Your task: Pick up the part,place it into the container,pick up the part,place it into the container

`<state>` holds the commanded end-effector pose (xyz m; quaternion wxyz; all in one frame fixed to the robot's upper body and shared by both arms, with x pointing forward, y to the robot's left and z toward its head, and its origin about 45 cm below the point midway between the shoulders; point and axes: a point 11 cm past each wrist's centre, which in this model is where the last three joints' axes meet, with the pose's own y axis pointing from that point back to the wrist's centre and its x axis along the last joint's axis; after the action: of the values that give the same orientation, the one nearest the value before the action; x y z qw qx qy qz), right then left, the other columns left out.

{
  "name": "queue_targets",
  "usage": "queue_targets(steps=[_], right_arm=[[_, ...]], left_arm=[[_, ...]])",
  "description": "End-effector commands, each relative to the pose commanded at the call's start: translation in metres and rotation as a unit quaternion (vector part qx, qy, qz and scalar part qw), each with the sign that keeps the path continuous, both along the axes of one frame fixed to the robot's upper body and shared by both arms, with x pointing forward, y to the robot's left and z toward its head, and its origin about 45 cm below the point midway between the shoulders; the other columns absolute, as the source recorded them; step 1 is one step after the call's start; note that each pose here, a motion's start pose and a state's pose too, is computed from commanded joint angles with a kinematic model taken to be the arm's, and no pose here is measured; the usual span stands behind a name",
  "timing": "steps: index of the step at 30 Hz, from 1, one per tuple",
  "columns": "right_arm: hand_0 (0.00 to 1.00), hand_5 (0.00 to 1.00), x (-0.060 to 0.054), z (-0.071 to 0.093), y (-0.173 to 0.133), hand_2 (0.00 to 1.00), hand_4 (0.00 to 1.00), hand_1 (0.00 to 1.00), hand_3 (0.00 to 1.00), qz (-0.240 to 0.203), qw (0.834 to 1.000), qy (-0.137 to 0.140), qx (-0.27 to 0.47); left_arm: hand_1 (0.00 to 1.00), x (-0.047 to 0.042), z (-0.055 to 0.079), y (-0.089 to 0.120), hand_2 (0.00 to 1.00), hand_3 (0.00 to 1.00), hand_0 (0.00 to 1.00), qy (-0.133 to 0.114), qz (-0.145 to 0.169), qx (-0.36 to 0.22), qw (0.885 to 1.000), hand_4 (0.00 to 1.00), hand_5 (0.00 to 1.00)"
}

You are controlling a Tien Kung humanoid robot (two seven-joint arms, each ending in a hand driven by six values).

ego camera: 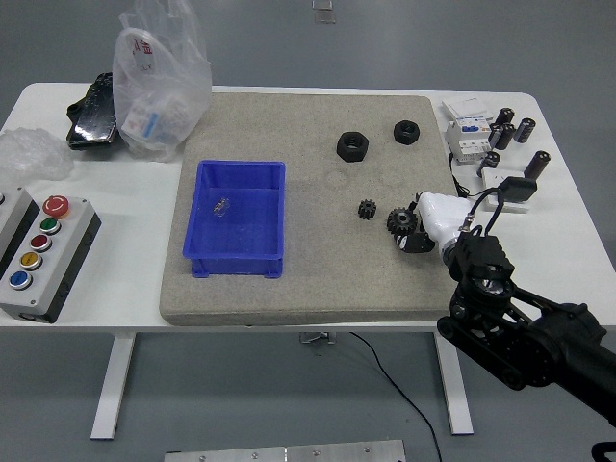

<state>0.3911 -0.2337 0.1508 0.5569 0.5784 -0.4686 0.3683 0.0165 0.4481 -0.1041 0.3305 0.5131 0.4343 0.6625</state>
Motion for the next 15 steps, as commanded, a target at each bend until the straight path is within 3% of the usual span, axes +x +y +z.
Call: queue_targets(steps=[5, 15], right_arm=[[0.241, 0.054, 0.001, 0.012, 0.012, 0.333, 0.3, 0.412, 0.399, 0.025, 0.999, -0.021, 0.013], [0.237, 0.057, -0.003, 0.059, 0.085, 0.325, 0.291, 0.41, 0.398, 0.137, 0.986, -0.084, 0.036]], left_arm=[[0.622, 0.0003, 0.0, -0.001, 0.586, 0.655, 0.666, 0.0, 0.0, 0.0, 1.0, 0.76, 0.369], [0.622, 0.0003, 0.0, 0.0, 0.586, 0.654, 0.666, 0.001, 0.0, 0.0, 1.0, 0.76, 0.369]])
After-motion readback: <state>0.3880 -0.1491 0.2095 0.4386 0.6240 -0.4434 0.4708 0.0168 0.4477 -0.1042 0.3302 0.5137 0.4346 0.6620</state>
